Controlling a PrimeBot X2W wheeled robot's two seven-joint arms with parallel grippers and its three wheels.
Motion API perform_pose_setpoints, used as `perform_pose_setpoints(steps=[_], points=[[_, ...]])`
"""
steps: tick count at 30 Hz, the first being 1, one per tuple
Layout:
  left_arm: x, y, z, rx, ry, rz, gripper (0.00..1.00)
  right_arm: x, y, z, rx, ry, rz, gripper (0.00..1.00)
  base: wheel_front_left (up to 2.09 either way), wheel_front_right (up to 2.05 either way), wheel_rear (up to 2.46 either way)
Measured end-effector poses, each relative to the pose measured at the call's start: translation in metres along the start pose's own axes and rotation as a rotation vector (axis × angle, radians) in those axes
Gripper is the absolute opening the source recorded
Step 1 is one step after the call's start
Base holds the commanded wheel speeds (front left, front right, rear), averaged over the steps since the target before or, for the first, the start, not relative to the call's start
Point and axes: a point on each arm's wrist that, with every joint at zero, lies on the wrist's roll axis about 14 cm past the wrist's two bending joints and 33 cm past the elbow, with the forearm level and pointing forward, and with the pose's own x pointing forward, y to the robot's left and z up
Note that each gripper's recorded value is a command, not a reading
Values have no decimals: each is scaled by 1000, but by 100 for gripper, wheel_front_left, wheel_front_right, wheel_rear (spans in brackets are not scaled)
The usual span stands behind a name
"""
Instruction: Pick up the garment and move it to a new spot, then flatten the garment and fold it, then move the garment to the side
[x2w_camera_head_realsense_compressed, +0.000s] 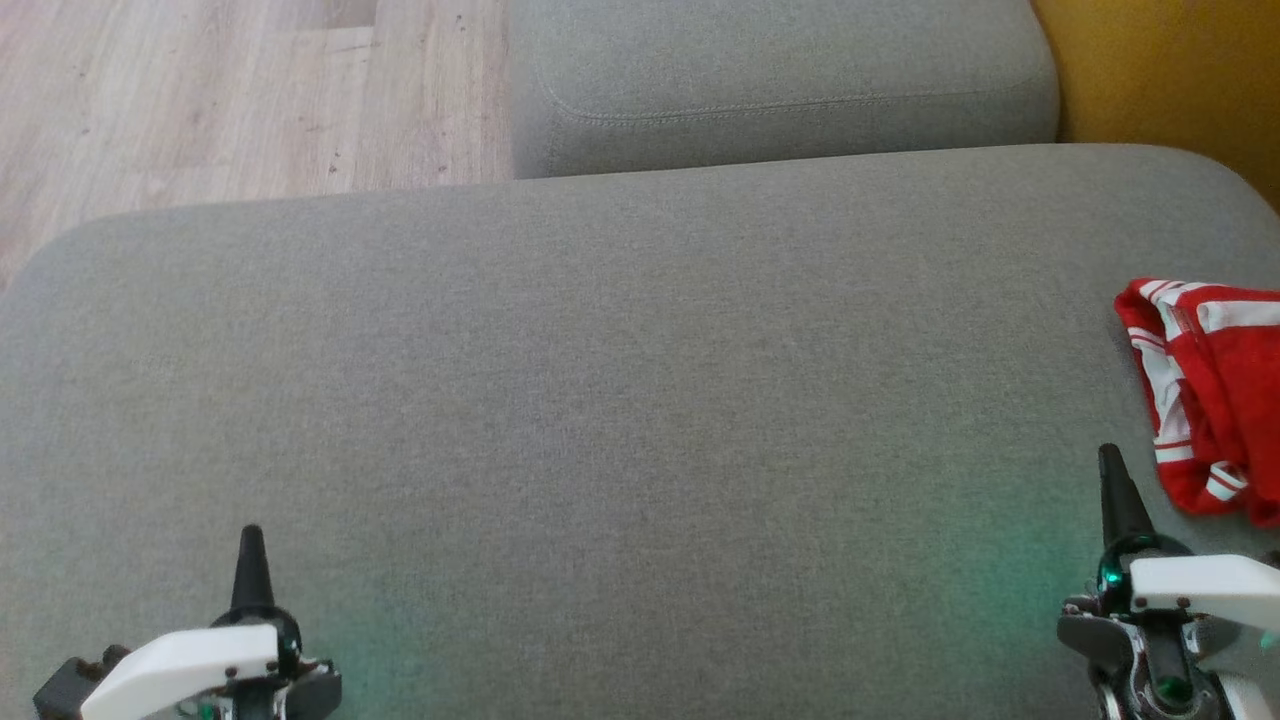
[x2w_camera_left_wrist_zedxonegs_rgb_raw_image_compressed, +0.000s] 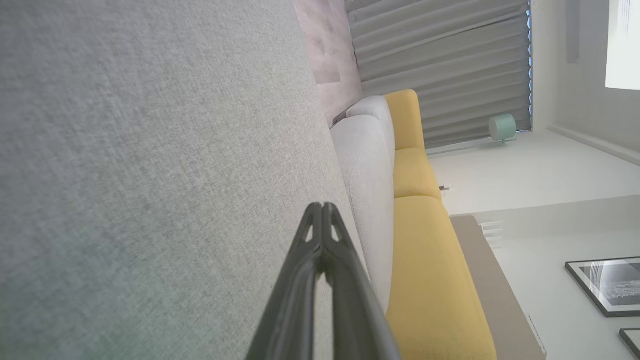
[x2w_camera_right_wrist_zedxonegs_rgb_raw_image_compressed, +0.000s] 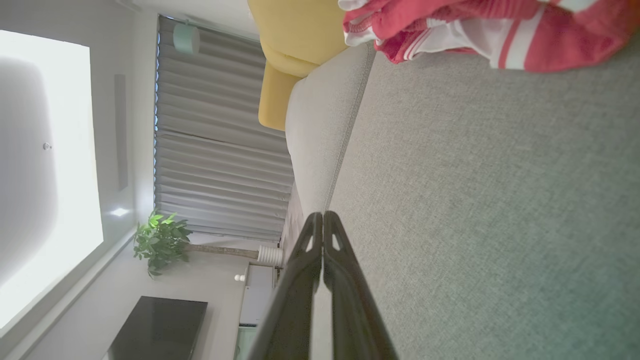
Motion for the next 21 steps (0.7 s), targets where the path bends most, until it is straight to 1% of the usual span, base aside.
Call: perform_pose_setpoints(steps=[11, 21], points=[[5, -15, 1, -112, 4, -53, 0, 2, 4, 1, 134, -13, 17, 0, 0, 0, 0], [5, -19, 5, -201, -1, -75, 0, 6, 14, 7, 236, -24, 54, 0, 0, 0, 0]])
